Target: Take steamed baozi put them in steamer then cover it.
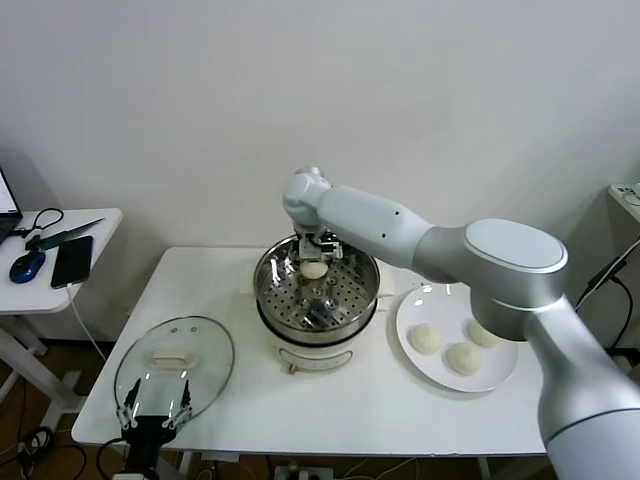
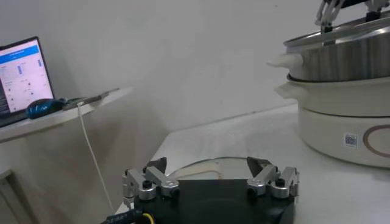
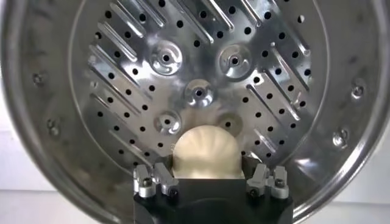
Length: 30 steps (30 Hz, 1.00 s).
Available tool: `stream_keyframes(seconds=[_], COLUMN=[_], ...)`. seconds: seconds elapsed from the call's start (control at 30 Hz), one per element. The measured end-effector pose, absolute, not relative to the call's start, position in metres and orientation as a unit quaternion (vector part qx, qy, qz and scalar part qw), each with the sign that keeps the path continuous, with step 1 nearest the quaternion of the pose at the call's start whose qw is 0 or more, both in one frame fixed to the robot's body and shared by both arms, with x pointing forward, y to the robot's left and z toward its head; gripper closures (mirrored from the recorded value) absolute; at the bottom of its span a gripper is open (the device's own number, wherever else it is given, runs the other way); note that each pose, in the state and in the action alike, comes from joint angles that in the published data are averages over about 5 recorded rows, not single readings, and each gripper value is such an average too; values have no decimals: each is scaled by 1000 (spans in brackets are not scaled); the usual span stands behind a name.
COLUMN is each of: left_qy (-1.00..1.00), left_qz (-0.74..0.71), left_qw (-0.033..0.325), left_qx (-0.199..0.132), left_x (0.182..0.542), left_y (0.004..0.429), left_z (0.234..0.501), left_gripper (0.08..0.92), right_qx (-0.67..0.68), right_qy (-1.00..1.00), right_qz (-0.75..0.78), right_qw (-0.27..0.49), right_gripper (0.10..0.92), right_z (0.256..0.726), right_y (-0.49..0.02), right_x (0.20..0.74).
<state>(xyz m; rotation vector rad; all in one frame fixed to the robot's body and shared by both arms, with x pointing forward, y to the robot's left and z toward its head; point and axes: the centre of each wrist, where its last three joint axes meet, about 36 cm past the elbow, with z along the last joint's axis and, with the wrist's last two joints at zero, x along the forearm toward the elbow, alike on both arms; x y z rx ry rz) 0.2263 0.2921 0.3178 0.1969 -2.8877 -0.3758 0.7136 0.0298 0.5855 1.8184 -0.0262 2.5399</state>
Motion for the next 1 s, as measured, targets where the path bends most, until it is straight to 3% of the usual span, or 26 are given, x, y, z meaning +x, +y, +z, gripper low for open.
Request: stream_keyframes(seconds=[0.3, 0.53, 0.8, 1.0], left_qy=[-983, -983, -984, -984], left_qz=[-127, -127, -126, -123], left_qw=[112, 112, 110, 109], left_qx=[66, 67, 65, 60], left_x=[225, 223, 222, 221], left_y=[289, 289, 286, 283], left_z=[318, 319, 318, 318], left_gripper=[177, 177, 177, 177], right_qx=[582, 579, 569, 558], right_qy=[-20, -63, -170, -295], right_qz=[813, 813, 804, 771], right_qw=[12, 9, 24, 90], right_gripper=[200, 200, 200, 200], right_z=[597, 632, 676, 686], right_y=[17, -12, -82, -158], right_x=[717, 719, 714, 699])
